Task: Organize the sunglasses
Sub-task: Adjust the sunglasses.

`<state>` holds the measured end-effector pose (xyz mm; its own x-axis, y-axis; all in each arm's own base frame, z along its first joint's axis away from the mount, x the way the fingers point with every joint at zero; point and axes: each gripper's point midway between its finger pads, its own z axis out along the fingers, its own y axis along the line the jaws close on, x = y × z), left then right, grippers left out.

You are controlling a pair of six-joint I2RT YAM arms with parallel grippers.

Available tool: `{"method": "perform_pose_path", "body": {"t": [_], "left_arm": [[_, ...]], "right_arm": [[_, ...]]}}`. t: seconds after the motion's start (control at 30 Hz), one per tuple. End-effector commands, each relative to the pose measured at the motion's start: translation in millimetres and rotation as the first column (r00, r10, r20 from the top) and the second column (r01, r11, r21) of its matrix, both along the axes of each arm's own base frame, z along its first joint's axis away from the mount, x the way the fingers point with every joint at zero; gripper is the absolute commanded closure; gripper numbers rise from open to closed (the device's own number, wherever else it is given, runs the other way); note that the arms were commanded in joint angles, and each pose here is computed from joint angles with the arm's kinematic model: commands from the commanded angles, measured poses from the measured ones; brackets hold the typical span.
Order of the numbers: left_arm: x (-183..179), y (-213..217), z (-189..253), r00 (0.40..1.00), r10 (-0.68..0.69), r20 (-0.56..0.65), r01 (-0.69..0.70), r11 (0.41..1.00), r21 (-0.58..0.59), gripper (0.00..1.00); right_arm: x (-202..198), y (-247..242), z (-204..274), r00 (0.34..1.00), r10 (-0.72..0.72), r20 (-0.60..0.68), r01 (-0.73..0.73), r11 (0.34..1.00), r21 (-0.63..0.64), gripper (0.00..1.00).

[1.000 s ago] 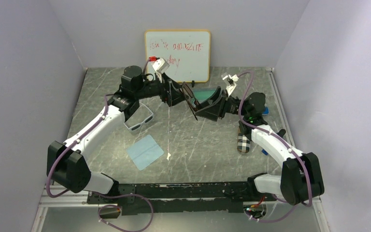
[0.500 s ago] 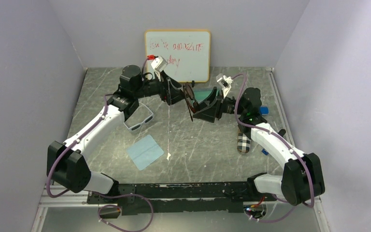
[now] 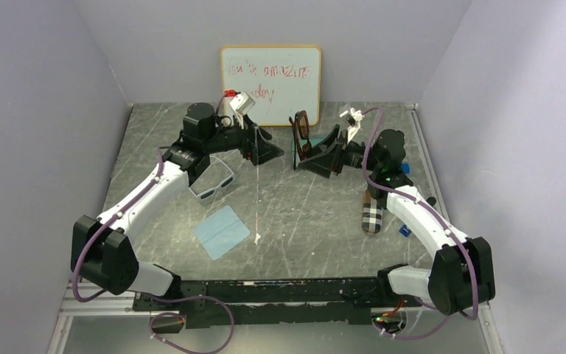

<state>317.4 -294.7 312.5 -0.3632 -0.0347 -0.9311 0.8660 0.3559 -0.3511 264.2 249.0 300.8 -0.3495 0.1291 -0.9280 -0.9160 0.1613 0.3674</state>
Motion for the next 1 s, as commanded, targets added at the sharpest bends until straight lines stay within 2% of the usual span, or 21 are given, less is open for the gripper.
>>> {"method": "perform_pose_path", "body": {"t": [0.0,0.5,0.7,0.97], "left_arm": [[-16,-1,11,0.998,-0.054,0.040,0.055,0.998,-0.013,0.13],[-17,-32,3,0.997,-0.073,0.035,0.073,0.997,0.006,0.15],[-37,-40,14,0.982,-0.189,0.018,0.190,0.980,-0.065,0.15],[-51,-44,25,0.961,-0.274,0.038,0.276,0.955,-0.106,0.15]], "right_arm": [[-2,-2,33,0.993,-0.017,0.117,0.012,0.999,0.043,0.99],[-13,0,33,0.994,0.033,0.105,-0.040,0.997,0.066,0.99],[-11,1,22,0.995,0.038,0.096,-0.043,0.998,0.053,0.99],[-13,2,9,0.995,0.047,0.085,-0.051,0.998,0.035,0.99]]}}
